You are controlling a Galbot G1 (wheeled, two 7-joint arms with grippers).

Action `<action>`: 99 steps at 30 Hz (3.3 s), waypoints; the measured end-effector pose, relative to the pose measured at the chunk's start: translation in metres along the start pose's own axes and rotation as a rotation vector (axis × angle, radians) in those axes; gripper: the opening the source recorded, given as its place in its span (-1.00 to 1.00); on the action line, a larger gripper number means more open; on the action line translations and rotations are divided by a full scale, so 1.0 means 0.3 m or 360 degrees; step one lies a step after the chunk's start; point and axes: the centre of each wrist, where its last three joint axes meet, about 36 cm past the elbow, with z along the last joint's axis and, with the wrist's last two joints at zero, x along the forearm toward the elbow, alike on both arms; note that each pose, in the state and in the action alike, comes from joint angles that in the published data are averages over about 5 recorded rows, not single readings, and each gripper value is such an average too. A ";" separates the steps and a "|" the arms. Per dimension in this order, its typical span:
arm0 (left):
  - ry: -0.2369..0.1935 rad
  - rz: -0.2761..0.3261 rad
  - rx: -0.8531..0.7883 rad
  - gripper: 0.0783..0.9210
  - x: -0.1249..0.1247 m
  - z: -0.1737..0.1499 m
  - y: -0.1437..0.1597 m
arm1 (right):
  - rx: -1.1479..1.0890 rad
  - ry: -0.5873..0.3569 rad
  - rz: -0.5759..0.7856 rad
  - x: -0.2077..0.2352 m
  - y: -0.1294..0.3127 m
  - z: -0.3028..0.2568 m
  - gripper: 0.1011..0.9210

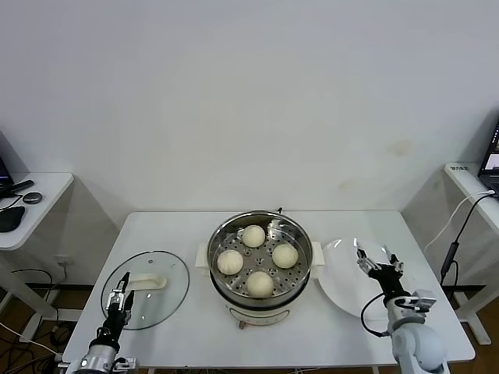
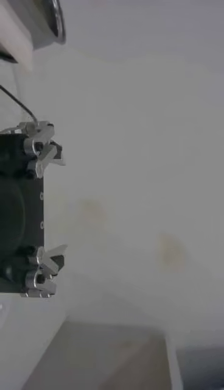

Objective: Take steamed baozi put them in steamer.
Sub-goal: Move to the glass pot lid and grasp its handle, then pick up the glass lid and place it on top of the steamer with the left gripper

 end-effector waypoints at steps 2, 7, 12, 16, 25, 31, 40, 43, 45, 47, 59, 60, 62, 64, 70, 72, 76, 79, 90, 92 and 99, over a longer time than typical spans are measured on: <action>-0.0003 0.0002 -0.0012 0.77 -0.008 -0.001 -0.009 | 0.0001 0.0001 0.0006 0.002 0.000 0.008 0.76; -0.0010 0.0002 -0.0033 0.77 -0.033 0.001 -0.020 | 0.0000 0.0005 0.0020 0.007 0.001 0.024 0.76; -0.0010 0.0007 -0.0049 0.77 -0.064 0.015 -0.024 | 0.0006 0.0006 0.0036 0.015 -0.008 0.031 0.76; -0.0006 0.0015 -0.0053 0.77 -0.089 0.017 -0.027 | 0.0011 0.0011 0.0047 0.020 -0.013 0.041 0.76; 0.0000 0.0026 -0.0049 0.77 -0.145 0.015 -0.032 | 0.0014 0.0014 0.0067 0.032 -0.020 0.054 0.76; 0.0016 0.0025 -0.0029 0.77 -0.187 0.020 -0.027 | 0.0021 0.0018 0.0083 0.046 -0.031 0.061 0.76; 0.0034 0.0020 0.0000 0.77 -0.248 0.022 -0.031 | 0.0029 0.0015 0.0098 0.065 -0.036 0.062 0.76; 0.0042 0.0015 0.0016 0.77 -0.266 0.020 -0.034 | 0.0032 0.0015 0.0101 0.071 -0.037 0.063 0.76; 0.0050 0.0011 0.0028 0.77 -0.277 0.021 -0.035 | 0.0035 0.0016 0.0103 0.075 -0.038 0.064 0.76; 0.0059 0.0007 0.0041 0.77 -0.288 0.024 -0.034 | 0.0040 0.0017 0.0103 0.077 -0.038 0.065 0.76; 0.0084 0.0022 0.0119 0.55 -0.296 0.034 -0.055 | 0.0051 0.0016 0.0090 0.075 -0.030 0.059 0.76; 0.0084 0.0027 0.0129 0.49 -0.296 0.033 -0.058 | 0.0051 0.0016 0.0089 0.075 -0.029 0.060 0.76; 0.0088 0.0035 0.0153 0.35 -0.296 0.029 -0.065 | 0.0052 0.0016 0.0088 0.077 -0.027 0.060 0.76; 0.0095 0.0041 0.0178 0.20 -0.300 0.027 -0.069 | 0.0054 0.0017 0.0087 0.079 -0.025 0.061 0.76; 0.0116 0.0067 0.0235 -0.21 -0.298 0.023 -0.080 | 0.0059 0.0017 0.0086 0.084 -0.024 0.060 0.76; 0.0129 0.0076 0.0252 -0.33 -0.293 0.019 -0.080 | 0.0061 0.0016 0.0085 0.084 -0.024 0.057 0.76; 0.0178 0.0081 0.0294 -0.62 -0.284 0.008 -0.061 | 0.0064 0.0013 0.0081 0.079 -0.023 0.050 0.76; 0.0251 0.0080 0.0330 -0.75 -0.277 -0.014 -0.023 | 0.0062 0.0010 0.0077 0.072 -0.020 0.046 0.76; 0.0524 -0.0020 0.0396 -0.77 -0.251 -0.166 0.238 | 0.0043 0.0000 0.0044 0.050 0.014 0.031 0.76; 0.0572 -0.0046 0.0389 -0.77 -0.246 -0.193 0.294 | 0.0040 0.0000 0.0041 0.050 0.016 0.029 0.76; 0.0696 -0.0132 0.0381 -0.77 -0.223 -0.267 0.476 | 0.0048 0.0012 0.0040 0.062 0.020 0.023 0.76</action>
